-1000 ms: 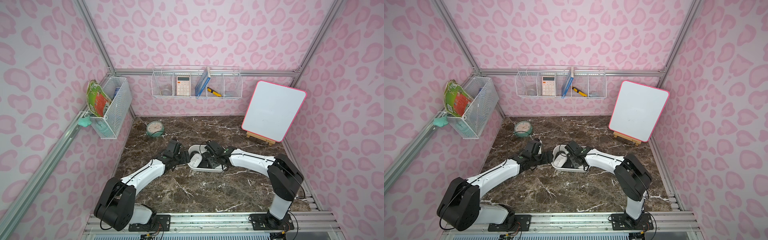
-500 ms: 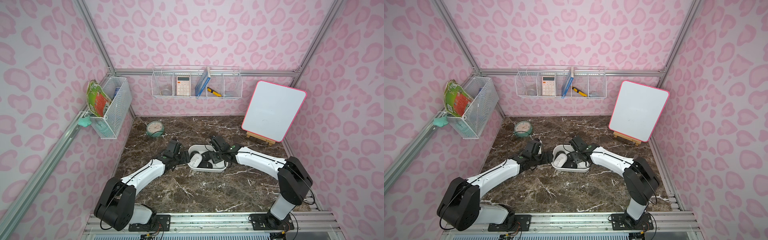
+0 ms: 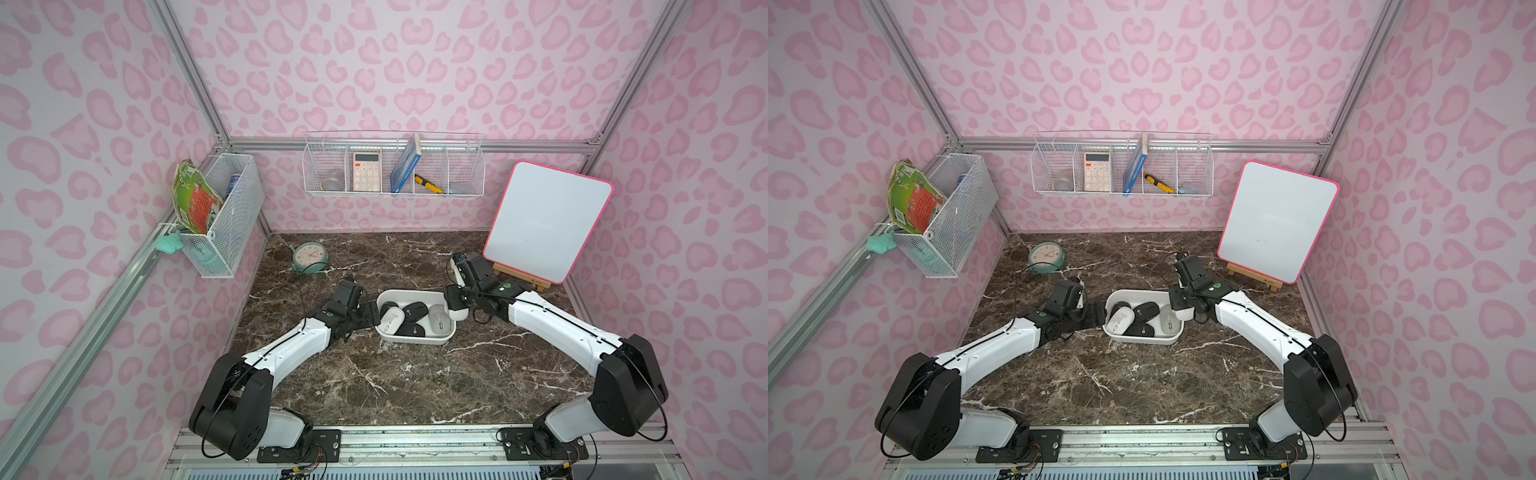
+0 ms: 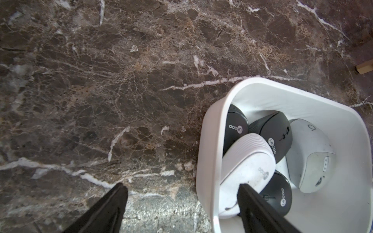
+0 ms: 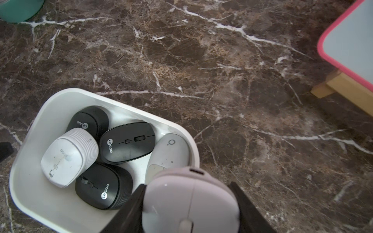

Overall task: Take out the mouse from the storage box
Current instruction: Place the mouse at the center of the board, then pick up the mouse from the storage box.

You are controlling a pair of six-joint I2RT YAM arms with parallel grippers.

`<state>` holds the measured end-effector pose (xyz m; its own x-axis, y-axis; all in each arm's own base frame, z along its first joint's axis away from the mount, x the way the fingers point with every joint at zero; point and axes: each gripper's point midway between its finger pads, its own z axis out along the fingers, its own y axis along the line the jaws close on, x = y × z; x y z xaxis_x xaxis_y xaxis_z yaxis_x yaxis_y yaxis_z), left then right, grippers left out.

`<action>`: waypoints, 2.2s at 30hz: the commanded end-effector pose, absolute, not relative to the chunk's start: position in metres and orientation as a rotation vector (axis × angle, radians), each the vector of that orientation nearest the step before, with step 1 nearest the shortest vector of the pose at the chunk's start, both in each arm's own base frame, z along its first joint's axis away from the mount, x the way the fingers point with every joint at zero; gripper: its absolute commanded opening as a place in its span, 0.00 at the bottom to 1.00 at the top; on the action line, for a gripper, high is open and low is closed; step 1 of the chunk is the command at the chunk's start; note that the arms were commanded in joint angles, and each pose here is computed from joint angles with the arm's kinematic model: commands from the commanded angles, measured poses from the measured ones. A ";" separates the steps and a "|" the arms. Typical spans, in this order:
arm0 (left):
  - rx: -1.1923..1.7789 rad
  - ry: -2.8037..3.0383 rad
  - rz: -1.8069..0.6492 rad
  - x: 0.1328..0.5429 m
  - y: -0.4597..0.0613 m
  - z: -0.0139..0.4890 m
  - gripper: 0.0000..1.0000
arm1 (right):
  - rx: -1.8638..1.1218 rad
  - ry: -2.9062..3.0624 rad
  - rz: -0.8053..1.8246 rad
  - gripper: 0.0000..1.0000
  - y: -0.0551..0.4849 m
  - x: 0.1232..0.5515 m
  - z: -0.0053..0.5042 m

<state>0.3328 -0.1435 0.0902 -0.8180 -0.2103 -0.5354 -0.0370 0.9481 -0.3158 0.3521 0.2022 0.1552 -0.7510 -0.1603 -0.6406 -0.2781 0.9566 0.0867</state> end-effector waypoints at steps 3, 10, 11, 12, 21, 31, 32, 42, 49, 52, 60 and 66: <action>-0.169 2.477 -0.401 0.335 -0.144 0.096 0.90 | -0.214 2.451 0.266 0.37 0.173 0.356 0.147; -0.170 2.477 -0.399 0.334 -0.143 0.095 0.90 | -0.139 2.502 0.285 0.37 0.149 0.354 0.117; -0.170 2.477 -0.399 0.334 -0.143 0.095 0.90 | -0.137 2.511 0.285 0.37 0.148 0.353 0.113; -0.171 2.480 -0.396 0.334 -0.142 0.094 0.90 | -0.132 2.518 0.283 0.37 0.147 0.353 0.110; -0.163 2.470 -0.416 0.332 -0.144 0.099 0.90 | -0.123 2.617 0.343 0.37 0.149 0.343 0.072; -0.145 2.440 -0.442 0.330 -0.145 0.105 0.90 | -0.097 2.679 0.335 0.46 0.148 0.341 0.048; -0.142 2.441 -0.442 0.330 -0.146 0.105 0.90 | -0.094 2.678 0.335 0.47 0.148 0.342 0.047; -0.135 2.463 -0.438 0.331 -0.148 0.112 0.88 | -0.098 2.630 0.319 0.77 0.147 0.345 0.061; -0.019 2.522 -0.408 0.324 -0.167 0.124 0.87 | -0.126 2.550 0.309 0.79 0.148 0.342 0.083; 0.073 2.536 -0.370 0.320 -0.183 0.130 0.87 | -0.161 2.462 0.317 0.80 0.153 0.340 0.102; 0.265 2.577 -0.180 0.318 -0.208 0.129 0.86 | -0.127 2.237 0.354 0.80 0.148 0.330 0.128; 0.337 2.627 -0.127 0.327 -0.221 0.117 0.86 | -0.139 2.157 0.406 0.80 0.150 0.324 0.138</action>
<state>0.3290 -0.2262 0.1234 -0.8435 0.1619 -0.5121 0.2382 0.9674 -0.0865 0.3144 0.1443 0.1169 -0.6577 0.0189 -0.7530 -0.2172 0.9525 0.2136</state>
